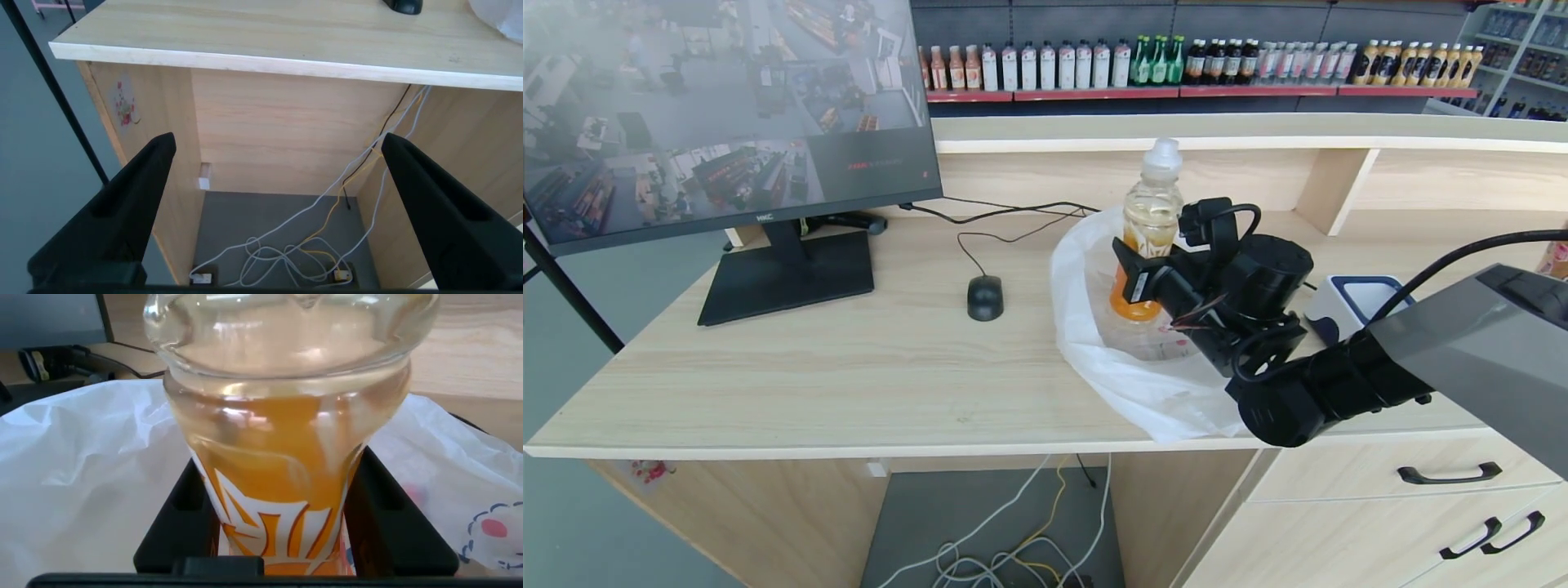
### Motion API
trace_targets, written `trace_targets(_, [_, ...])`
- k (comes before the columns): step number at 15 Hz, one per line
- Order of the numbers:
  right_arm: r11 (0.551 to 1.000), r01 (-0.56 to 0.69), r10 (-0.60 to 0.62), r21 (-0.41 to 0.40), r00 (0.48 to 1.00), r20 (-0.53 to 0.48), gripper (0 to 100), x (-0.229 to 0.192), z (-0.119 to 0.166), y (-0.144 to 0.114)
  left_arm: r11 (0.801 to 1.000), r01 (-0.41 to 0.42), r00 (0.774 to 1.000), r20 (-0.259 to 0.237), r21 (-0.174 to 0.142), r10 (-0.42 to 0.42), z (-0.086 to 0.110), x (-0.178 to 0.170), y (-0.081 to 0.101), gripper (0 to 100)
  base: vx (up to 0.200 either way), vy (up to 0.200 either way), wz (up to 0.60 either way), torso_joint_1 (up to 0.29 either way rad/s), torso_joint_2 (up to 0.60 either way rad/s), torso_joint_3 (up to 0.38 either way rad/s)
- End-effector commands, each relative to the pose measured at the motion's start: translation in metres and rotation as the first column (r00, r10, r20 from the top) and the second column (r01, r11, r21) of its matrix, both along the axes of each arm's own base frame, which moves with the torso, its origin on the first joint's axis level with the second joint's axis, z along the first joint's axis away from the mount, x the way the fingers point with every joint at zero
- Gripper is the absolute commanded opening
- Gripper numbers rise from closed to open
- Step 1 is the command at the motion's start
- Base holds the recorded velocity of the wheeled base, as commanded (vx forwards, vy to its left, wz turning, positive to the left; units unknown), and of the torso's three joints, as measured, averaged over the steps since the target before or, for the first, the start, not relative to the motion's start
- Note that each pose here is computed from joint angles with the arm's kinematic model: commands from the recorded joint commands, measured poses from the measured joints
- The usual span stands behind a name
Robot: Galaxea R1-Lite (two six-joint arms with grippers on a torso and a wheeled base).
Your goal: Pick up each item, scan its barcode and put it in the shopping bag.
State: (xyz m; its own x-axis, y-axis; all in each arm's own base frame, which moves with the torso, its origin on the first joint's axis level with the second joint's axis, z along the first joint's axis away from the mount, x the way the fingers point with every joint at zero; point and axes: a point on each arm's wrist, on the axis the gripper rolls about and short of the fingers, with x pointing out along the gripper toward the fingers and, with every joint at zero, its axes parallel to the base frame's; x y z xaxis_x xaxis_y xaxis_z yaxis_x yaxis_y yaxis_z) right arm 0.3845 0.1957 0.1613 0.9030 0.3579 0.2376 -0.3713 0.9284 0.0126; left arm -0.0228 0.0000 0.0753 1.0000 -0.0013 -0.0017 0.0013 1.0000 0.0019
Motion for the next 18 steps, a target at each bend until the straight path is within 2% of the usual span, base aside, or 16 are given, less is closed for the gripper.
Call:
trace_targets(1, [1.0,-0.002,0.002,-0.005,1.0,-0.01,0,0.0,-0.003,0.001,1.0,0.0,1.0,0.0,0.0,0.0,0.0,0.0,0.0,100,0.0,0.0,0.0,0.0,0.0,0.0])
trace_targets(7, [1.0,-0.003,0.003,-0.012,1.0,-0.018,0,-0.001,-0.005,0.0,1.0,0.0,1.0,0.0,0.0,0.0,0.0,0.0,0.0,100,0.0,0.0,0.0,0.0,0.0,0.0])
trace_targets(8, [1.0,-0.003,0.003,-0.015,1.0,-0.025,100,-0.002,-0.006,-0.001,1.0,0.0,1.0,0.0,0.0,0.0,0.0,0.0,0.0,100,0.0,0.0,0.0,0.0,0.0,0.0])
trace_targets(18, [1.0,-0.003,0.002,0.01,1.0,0.029,100,-0.006,0.005,-0.003,1.0,0.0,1.0,0.0,0.0,0.0,0.0,0.0,0.0,100,0.0,0.0,0.0,0.0,0.0,0.0])
